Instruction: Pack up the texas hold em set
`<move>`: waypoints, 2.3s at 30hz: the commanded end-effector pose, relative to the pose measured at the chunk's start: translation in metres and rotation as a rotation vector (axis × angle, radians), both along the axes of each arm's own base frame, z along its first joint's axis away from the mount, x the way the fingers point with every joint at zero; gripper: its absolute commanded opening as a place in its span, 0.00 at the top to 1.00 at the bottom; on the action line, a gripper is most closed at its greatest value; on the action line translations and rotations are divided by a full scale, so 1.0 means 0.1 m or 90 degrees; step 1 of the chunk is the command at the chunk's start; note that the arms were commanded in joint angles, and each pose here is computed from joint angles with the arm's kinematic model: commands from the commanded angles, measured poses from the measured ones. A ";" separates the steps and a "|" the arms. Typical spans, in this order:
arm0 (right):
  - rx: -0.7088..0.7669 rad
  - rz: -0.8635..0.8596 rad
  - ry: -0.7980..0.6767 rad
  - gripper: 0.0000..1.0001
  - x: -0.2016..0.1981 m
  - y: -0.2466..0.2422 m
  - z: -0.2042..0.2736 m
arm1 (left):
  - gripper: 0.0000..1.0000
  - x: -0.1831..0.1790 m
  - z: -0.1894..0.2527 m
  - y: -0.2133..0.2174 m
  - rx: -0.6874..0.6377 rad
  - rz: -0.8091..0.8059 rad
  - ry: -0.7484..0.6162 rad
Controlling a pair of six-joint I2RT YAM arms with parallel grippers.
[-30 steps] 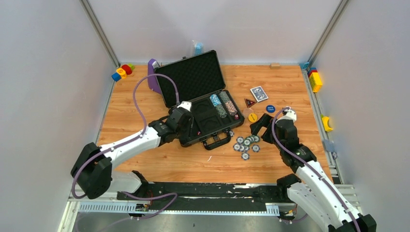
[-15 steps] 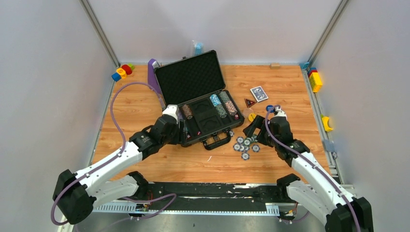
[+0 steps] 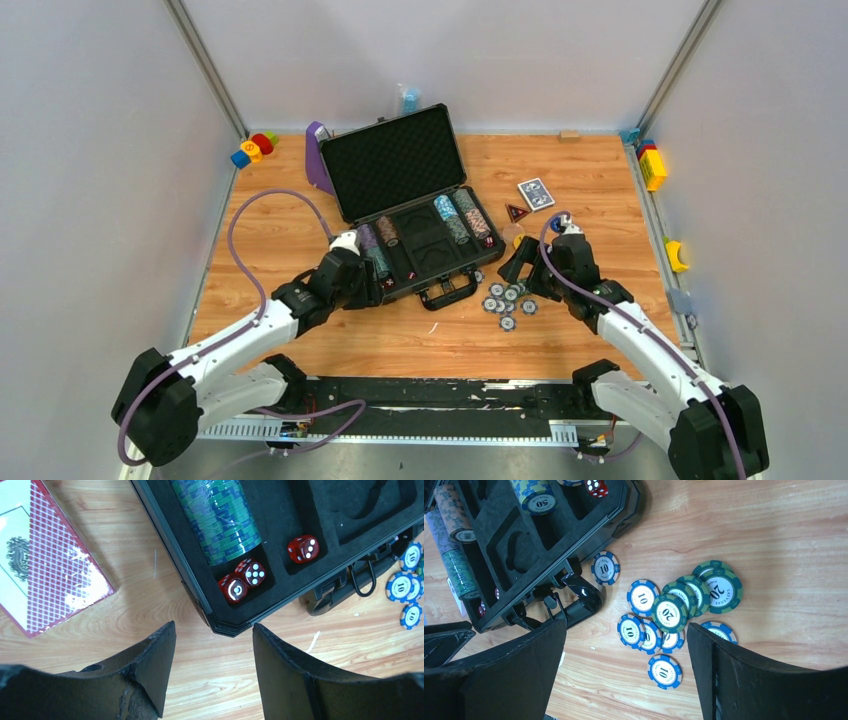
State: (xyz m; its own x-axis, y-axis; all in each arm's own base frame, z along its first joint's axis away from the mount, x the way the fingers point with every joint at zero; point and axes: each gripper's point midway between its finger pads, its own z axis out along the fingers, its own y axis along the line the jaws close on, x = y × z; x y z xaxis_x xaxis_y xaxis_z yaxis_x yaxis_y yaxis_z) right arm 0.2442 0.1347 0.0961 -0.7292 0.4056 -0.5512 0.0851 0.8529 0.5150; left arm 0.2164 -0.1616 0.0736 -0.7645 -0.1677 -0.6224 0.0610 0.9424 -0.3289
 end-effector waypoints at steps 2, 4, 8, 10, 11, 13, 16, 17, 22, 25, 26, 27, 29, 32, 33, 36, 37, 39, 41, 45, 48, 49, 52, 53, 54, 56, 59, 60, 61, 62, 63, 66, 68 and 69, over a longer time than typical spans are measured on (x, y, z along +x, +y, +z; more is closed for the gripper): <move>-0.002 0.031 -0.042 0.08 0.14 0.08 0.19 | 0.34 0.07 -0.08 -0.11 -0.040 0.017 0.007; 0.000 0.036 -0.036 0.08 0.13 0.09 0.17 | 0.35 0.10 -0.12 -0.11 -0.039 0.027 0.007; 0.000 0.043 -0.035 0.08 0.12 0.10 0.15 | 0.39 0.14 -0.21 -0.07 -0.030 0.050 0.012; -0.002 0.045 -0.036 0.07 0.11 0.10 0.15 | 0.43 0.17 -0.26 -0.03 -0.037 0.071 0.016; -0.003 0.045 -0.037 0.07 0.11 0.09 0.15 | 0.44 0.15 -0.31 0.00 -0.043 0.083 0.025; -0.003 0.043 -0.039 0.07 0.11 0.09 0.16 | 0.49 0.17 -0.37 0.07 -0.058 0.110 0.033; -0.004 0.040 -0.044 0.07 0.11 0.08 0.17 | 0.60 0.20 -0.41 0.19 -0.074 0.149 0.034; -0.004 0.040 -0.045 0.07 0.11 0.07 0.17 | 0.63 0.19 -0.44 0.23 -0.069 0.159 0.034; -0.009 0.034 -0.044 0.07 0.11 0.05 0.15 | 0.78 0.17 -0.42 0.45 -0.043 0.217 0.033; -0.012 0.035 -0.043 0.07 0.11 0.05 0.13 | 0.82 0.19 -0.38 0.54 -0.043 0.238 0.024; -0.013 0.036 -0.043 0.07 0.11 0.05 0.13 | 0.83 0.19 -0.37 0.58 -0.042 0.247 0.021; -0.015 0.037 -0.044 0.07 0.11 0.05 0.13 | 0.84 0.19 -0.35 0.63 -0.038 0.259 0.019; -0.017 0.040 -0.046 0.07 0.11 0.05 0.14 | 0.85 0.20 -0.32 0.72 -0.029 0.278 0.013; -0.017 0.041 -0.049 0.07 0.12 0.05 0.16 | 0.85 0.22 -0.27 0.80 -0.024 0.294 0.003; -0.018 0.041 -0.048 0.07 0.11 0.05 0.15 | 0.85 0.24 -0.23 0.80 -0.028 0.292 -0.005; -0.020 0.038 -0.046 0.07 0.11 0.04 0.14 | 0.83 0.29 -0.14 0.76 -0.037 0.282 -0.017; -0.026 0.034 -0.044 0.07 0.12 0.02 0.13 | 0.82 0.30 -0.09 0.76 -0.033 0.277 -0.021; -0.046 0.017 -0.031 0.05 0.13 -0.04 0.09 | 0.81 0.31 -0.02 0.78 -0.018 0.268 -0.025; -0.084 -0.013 -0.015 0.04 0.14 -0.16 0.04 | 0.77 0.32 0.07 0.77 -0.008 0.249 -0.032; -0.145 -0.063 -0.020 0.02 0.24 -0.36 0.08 | 0.67 0.30 0.26 0.64 -0.015 0.165 -0.043; -0.153 -0.084 -0.029 0.04 0.33 -0.39 0.15 | 0.56 0.29 0.38 0.52 -0.030 0.110 -0.056; -0.156 -0.097 -0.030 0.05 0.37 -0.41 0.17 | 0.54 0.28 0.42 0.47 -0.035 0.081 -0.062; -0.158 -0.135 -0.025 0.10 0.52 -0.49 0.21 | 0.46 0.31 0.54 0.40 -0.044 0.043 -0.090; -0.156 -0.143 -0.025 0.10 0.59 -0.51 0.24 | 0.45 0.31 0.57 0.38 -0.042 0.026 -0.099; -0.156 -0.154 -0.023 0.11 0.65 -0.54 0.26 | 0.44 0.33 0.61 0.36 -0.043 0.018 -0.111; -0.159 -0.173 -0.019 0.11 0.78 -0.57 0.28 | 0.43 0.36 0.66 0.37 -0.030 0.004 -0.127; -0.157 -0.193 -0.002 0.13 0.93 -0.58 0.25 | 0.42 0.41 0.71 0.38 -0.025 0.006 -0.145; -0.156 -0.201 0.006 0.14 0.97 -0.59 0.22 | 0.42 0.43 0.74 0.37 -0.028 0.006 -0.154; -0.154 -0.208 0.016 0.14 1.00 -0.60 0.19 | 0.41 0.44 0.73 0.38 -0.026 0.009 -0.157; -0.151 -0.213 0.023 0.15 1.04 -0.60 0.16 | 0.41 0.45 0.73 0.38 -0.028 0.012 -0.162; -0.148 -0.215 0.031 0.15 1.07 -0.59 0.12 | 0.41 0.46 0.73 0.40 -0.026 0.016 -0.165; -0.139 -0.216 0.052 0.15 1.17 -0.54 0.02 | 0.38 0.47 0.72 0.38 -0.033 0.012 -0.186; -0.134 -0.213 0.063 0.15 1.25 -0.50 -0.03 | 0.34 0.47 0.73 0.34 -0.043 -0.007 -0.205; -0.133 -0.212 0.067 0.15 1.28 -0.49 -0.05 | 0.33 0.49 0.75 0.32 -0.048 -0.011 -0.218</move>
